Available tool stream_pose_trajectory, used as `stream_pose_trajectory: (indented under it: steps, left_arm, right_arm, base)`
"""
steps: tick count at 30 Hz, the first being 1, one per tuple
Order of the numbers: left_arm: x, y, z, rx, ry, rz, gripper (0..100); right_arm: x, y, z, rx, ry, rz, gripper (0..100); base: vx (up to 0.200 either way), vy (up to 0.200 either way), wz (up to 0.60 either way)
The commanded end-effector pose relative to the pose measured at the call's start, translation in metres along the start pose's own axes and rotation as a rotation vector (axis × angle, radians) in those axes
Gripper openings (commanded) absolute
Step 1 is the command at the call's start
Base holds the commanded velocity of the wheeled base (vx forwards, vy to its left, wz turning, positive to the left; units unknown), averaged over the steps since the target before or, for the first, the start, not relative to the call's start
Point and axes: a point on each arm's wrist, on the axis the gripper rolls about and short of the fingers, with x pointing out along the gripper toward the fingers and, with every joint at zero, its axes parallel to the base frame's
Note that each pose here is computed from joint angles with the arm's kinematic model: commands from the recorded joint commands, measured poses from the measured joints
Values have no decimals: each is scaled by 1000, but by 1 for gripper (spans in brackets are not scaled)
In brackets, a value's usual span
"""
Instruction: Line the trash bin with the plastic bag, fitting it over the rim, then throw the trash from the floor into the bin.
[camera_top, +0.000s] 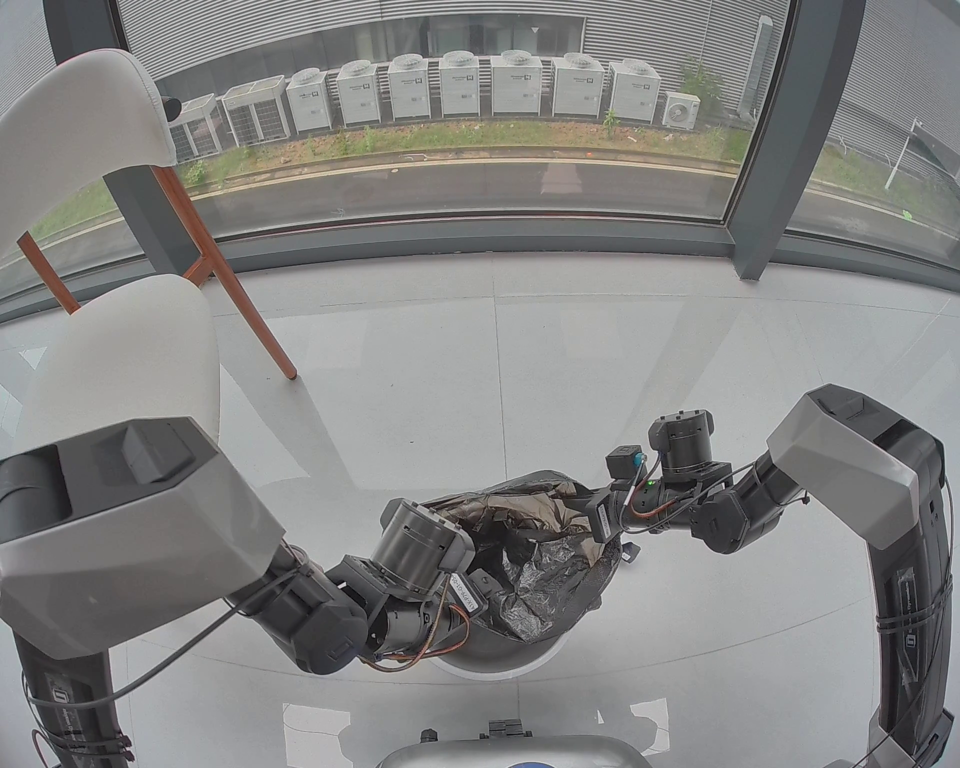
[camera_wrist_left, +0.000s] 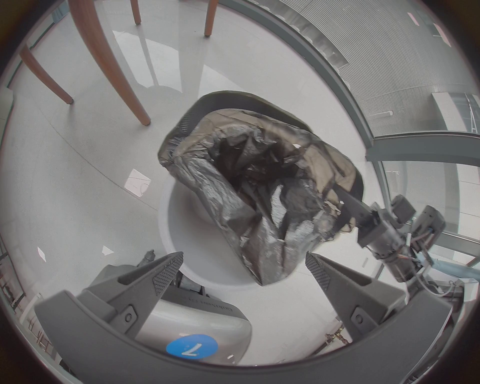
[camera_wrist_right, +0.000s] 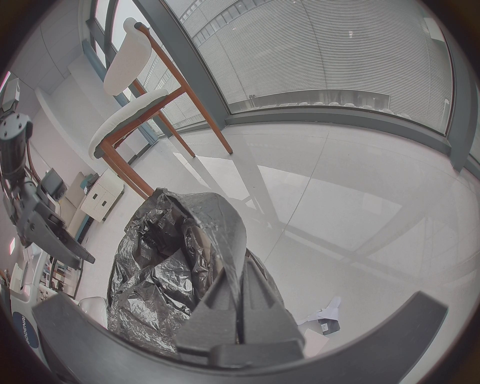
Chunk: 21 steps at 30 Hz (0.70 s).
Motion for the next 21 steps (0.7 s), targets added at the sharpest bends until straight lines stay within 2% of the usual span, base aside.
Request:
stream_pose_trajectory:
  steps: [1,13,17,21]
  left_arm:
    - [17,11,-6,3,6,50,100]
    - [34,0,-2,9,-92,-14,100]
    - [41,5,-4,10,-118,-40,100]
    - [42,15,-8,83,-128,-45,100]
  right_arm:
    - [1,-1,2,-2,-8,-1,0]
    - [0,-3,5,-4,-17,-4,0]
    - [0,-3,5,-4,-17,-4,0]
    - [0,-3,5,-4,-18,-5,0]
  base:
    - [0,0,0]
    - [0,0,0]
    - [0,0,0]
    - [0,0,0]
